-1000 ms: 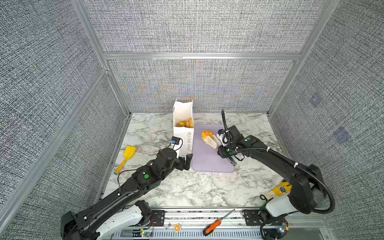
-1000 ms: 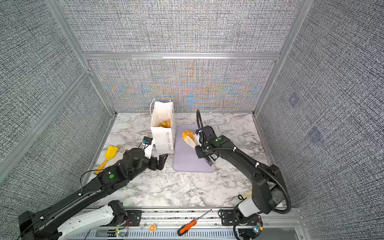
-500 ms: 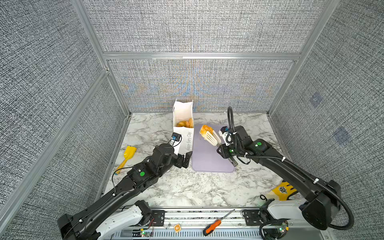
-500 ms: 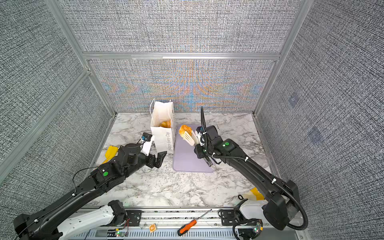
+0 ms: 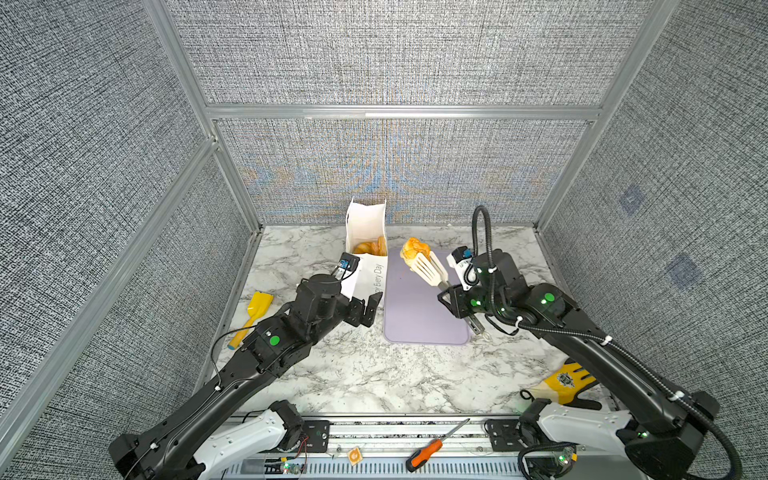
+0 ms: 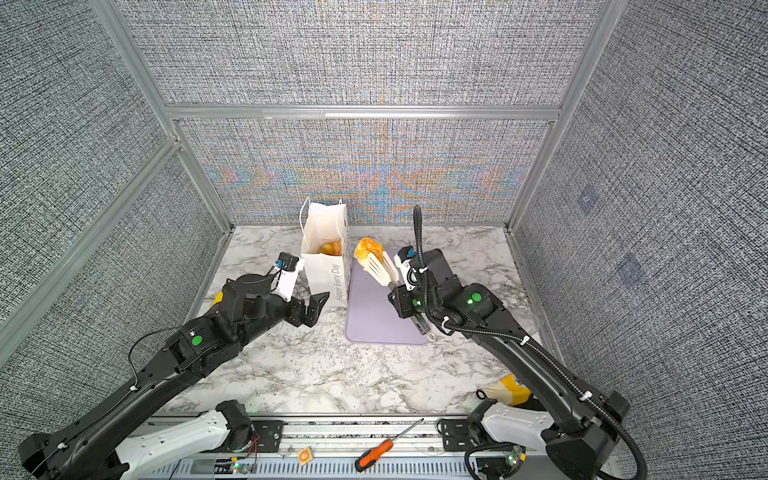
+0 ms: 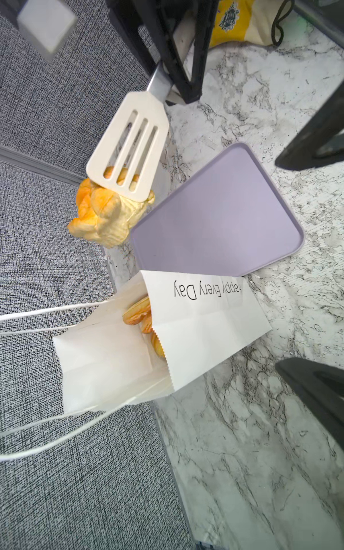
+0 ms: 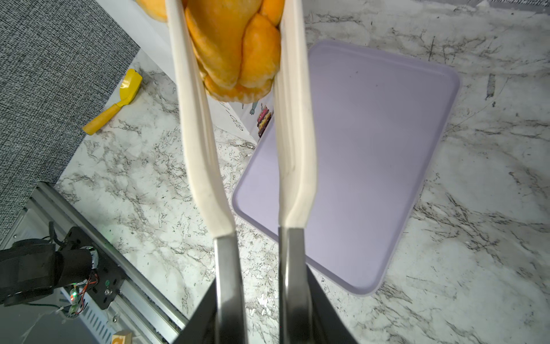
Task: Place the fake bread into the paper bag
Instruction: 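Carry the yellow puff bun over the bag opening with the right gripper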
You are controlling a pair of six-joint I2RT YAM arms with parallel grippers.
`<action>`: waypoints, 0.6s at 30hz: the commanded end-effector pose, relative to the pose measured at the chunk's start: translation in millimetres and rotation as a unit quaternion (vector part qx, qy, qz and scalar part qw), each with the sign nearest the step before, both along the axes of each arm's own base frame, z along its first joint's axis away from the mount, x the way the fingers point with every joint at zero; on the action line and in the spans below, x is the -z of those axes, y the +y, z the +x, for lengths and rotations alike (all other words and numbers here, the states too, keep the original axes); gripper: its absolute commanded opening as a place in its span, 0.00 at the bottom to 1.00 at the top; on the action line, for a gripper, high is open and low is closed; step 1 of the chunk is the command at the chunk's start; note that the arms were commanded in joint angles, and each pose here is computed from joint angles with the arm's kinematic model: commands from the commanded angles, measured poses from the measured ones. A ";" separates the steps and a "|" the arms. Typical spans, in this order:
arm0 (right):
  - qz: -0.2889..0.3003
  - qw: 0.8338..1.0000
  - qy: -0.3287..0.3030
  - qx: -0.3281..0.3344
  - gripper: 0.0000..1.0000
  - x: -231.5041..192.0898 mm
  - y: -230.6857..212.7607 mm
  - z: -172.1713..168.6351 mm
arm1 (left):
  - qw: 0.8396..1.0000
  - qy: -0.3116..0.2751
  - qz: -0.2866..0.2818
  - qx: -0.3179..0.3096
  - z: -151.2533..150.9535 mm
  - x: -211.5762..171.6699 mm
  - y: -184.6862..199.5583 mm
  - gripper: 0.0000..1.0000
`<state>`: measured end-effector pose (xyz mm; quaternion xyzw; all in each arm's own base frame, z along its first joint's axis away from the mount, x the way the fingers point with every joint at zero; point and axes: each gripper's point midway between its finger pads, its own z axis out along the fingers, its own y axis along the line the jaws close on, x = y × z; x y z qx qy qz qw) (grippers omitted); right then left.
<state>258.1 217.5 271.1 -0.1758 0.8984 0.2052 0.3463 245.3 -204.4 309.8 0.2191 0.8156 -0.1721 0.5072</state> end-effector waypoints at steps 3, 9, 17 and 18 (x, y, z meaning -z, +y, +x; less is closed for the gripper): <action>0.017 0.999 -0.031 0.002 0.36 -26.9 5.4 -3.0 | 1.000 -0.009 0.008 -0.005 2.3 -9.3 10.0 0.99; 0.031 0.998 -0.062 -0.014 0.36 -54.2 18.8 -7.8 | 0.999 -0.012 0.009 -0.037 8.4 -14.7 31.0 0.99; 0.041 0.994 -0.085 -0.057 0.36 -78.3 56.4 -7.5 | 0.998 -0.006 -0.001 -0.059 16.4 -14.2 50.5 0.99; 0.044 0.993 -0.087 -0.065 0.36 -80.7 63.5 -7.8 | 0.998 -0.003 -0.003 -0.063 17.6 -12.2 53.0 1.00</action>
